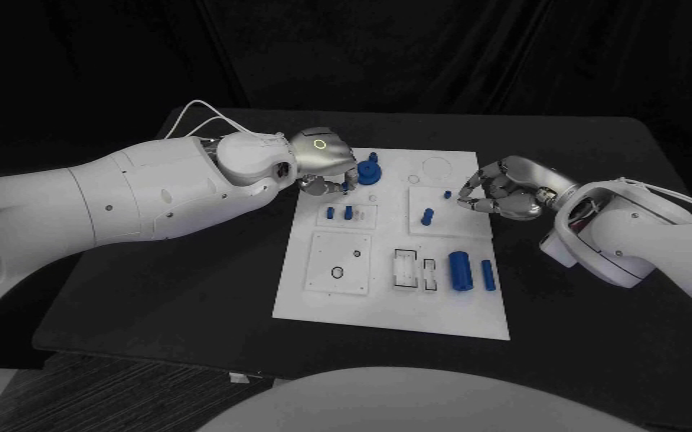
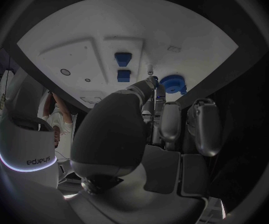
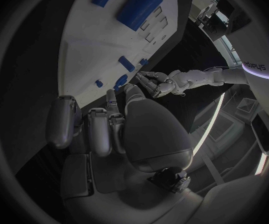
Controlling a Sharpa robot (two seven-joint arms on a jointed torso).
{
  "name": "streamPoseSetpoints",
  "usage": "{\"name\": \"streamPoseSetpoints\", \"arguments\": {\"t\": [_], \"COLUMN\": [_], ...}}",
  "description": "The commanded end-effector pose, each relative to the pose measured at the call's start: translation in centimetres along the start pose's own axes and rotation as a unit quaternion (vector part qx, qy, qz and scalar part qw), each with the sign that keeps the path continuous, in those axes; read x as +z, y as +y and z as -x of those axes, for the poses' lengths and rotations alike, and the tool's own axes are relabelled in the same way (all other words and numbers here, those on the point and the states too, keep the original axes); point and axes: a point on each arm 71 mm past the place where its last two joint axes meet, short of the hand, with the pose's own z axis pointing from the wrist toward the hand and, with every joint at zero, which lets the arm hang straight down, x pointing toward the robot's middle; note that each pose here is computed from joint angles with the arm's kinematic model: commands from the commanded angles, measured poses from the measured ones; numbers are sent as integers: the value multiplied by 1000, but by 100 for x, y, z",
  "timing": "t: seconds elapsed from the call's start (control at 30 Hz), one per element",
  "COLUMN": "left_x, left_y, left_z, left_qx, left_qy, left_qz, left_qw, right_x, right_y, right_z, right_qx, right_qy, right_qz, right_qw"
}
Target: Assemble the parts on the task board
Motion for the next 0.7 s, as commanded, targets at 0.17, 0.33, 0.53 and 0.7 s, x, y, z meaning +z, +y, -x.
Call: {"name": "streamPoseSetpoints", "arguments": {"t": [0.17,0.33,0.53,0.7], "left_x": [13,16,22,23], "left_y": [-28,-33,-42,-43], "left_z": [-21,-27,-36,-58], "left_qx": [-6,-7,-8,-10], "left_qy": [9,11,13,18], "left_qz": [-8,-8,-10,-9], "left_qw": [1000,1000,1000,1000], "right_x": [-3,-3,0,0], "right_y": [-16,-16,-15,-13], "right_z": [-17,-18,-21,-24], "right_qx": [0,0,0,0], "right_qy": [5,5,6,7], "right_qz": [-9,-9,-10,-10], "right_qw": [1000,1000,1000,1000]}}
